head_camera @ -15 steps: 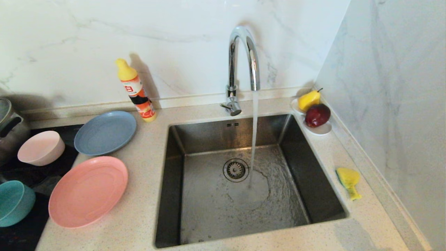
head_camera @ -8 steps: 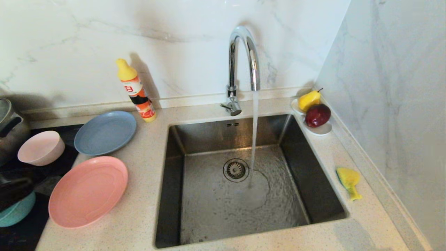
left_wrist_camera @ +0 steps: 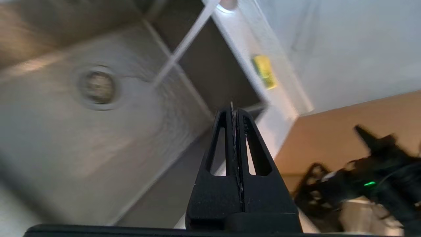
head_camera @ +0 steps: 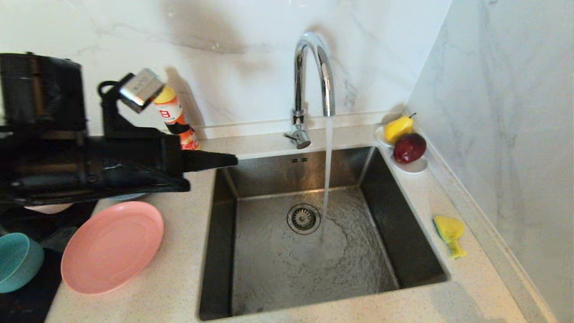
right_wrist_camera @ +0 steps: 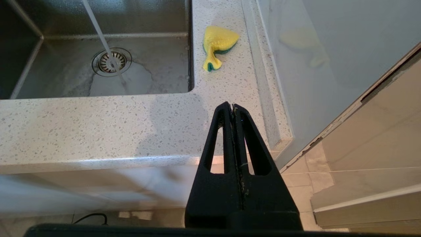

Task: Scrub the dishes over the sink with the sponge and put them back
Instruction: Turn off the faucet

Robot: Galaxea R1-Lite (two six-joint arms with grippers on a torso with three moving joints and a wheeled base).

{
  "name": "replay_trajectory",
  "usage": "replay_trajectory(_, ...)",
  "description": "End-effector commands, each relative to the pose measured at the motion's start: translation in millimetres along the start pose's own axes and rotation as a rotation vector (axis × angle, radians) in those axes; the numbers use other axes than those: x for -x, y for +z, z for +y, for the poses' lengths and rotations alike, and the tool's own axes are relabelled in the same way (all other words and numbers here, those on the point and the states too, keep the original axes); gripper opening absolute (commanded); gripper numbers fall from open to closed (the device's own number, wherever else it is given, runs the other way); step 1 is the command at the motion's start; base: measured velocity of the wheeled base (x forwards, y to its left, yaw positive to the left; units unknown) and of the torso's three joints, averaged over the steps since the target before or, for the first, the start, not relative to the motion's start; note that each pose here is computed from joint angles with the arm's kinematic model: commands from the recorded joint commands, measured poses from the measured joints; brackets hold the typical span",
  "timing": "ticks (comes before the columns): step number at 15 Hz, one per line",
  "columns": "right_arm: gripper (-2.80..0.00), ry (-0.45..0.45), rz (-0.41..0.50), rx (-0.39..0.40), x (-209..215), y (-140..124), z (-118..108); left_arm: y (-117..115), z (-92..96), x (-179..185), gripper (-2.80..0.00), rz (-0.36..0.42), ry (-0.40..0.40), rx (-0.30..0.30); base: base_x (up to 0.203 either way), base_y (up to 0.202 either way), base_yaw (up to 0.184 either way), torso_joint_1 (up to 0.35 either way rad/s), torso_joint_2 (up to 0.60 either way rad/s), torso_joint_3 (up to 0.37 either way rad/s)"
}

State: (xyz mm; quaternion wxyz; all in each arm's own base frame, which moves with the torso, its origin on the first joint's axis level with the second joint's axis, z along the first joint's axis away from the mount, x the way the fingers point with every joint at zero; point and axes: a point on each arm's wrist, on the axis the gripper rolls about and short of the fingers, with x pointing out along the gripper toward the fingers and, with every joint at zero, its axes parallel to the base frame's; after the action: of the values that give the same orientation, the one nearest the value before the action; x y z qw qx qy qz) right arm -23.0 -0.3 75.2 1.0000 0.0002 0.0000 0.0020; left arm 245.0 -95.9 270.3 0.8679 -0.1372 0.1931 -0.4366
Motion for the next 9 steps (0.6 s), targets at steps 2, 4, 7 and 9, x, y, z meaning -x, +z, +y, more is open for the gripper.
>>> replay_trajectory(2, -2.8, 0.001, 0.0, 0.0, 0.1, -0.1, 0.0, -20.7, 35.1, -68.3, -2.8, 0.074, -0.037, 0.152, 0.0, 0.0, 0.0, 0.0, 0.0, 0.0)
replay_trajectory(4, -2.8, 0.001, 0.0, 0.0, 0.1, -0.1, 0.0, -28.5, 46.8, -90.2, -2.8, 0.06, -0.053, 0.184, 0.0, 0.0, 0.0, 0.0, 0.0, 0.0)
replay_trajectory(7, -2.8, 0.001, -0.002, 0.0, 0.1, 0.1, 0.0, -39.5, 58.1, -120.6, -2.8, 0.043, -0.045, 0.184, 0.0, 0.0, 0.0, 0.0, 0.0, 0.0)
replay_trajectory(9, -2.8, 0.001, 0.0, 0.0, 0.1, -0.1, 0.0, -39.2, 64.5, -135.6, -2.8, 0.021, -0.032, 0.19, 0.0, 0.0, 0.0, 0.0, 0.0, 0.0)
